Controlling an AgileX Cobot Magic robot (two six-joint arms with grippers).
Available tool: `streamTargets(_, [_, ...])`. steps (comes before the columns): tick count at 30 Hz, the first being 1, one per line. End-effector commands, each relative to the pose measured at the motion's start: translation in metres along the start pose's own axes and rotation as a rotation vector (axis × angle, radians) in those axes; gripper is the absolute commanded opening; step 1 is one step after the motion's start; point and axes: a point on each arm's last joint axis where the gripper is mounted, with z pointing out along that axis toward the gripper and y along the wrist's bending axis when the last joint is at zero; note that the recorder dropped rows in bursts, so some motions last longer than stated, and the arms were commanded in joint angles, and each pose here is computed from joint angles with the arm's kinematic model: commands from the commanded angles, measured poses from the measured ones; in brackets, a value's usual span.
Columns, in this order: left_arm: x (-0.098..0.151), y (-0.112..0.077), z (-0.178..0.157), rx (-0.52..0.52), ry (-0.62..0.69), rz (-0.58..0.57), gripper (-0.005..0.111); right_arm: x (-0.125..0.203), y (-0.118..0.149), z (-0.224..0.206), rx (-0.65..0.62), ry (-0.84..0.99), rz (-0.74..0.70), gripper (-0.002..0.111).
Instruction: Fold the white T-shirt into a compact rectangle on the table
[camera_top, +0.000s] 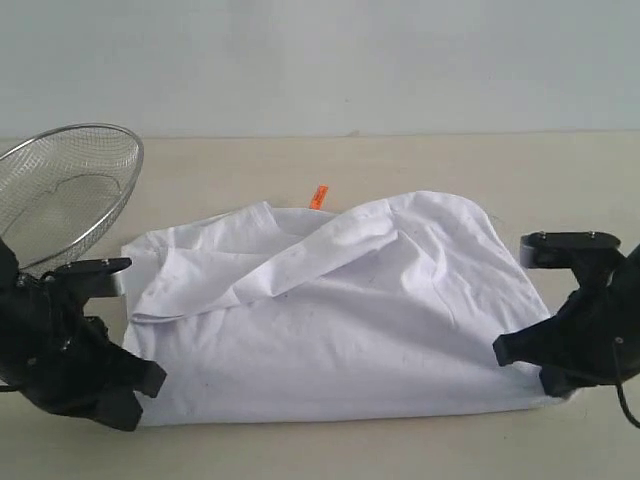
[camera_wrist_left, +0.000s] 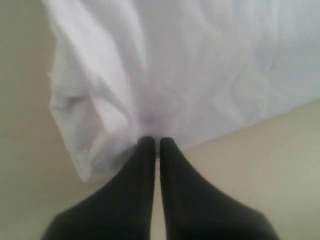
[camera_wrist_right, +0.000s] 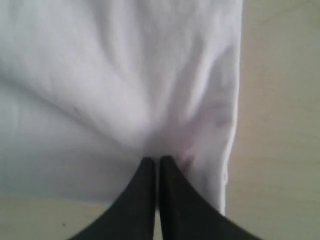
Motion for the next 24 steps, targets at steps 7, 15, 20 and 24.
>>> streamTargets(7, [-0.012,-0.031,-0.052,0.149,-0.188,0.078,0.004,-0.01,0.007,-0.026,-0.041,-0.185,0.051,0.0])
streamTargets(15, [-0.042,-0.033,-0.08,0.036,-0.265,0.31,0.006,-0.014,0.03,-0.026,-0.062,-0.264,-0.037,0.0])
streamTargets(20, [-0.05,-0.026,-0.086,-0.087,-0.295,0.474,0.029,-0.016,0.03,-0.026,-0.066,-0.292,-0.018,0.0])
streamTargets(24, [-0.054,-0.022,-0.086,-0.164,-0.318,0.614,0.052,-0.017,0.031,-0.027,-0.07,-0.299,-0.008,0.0])
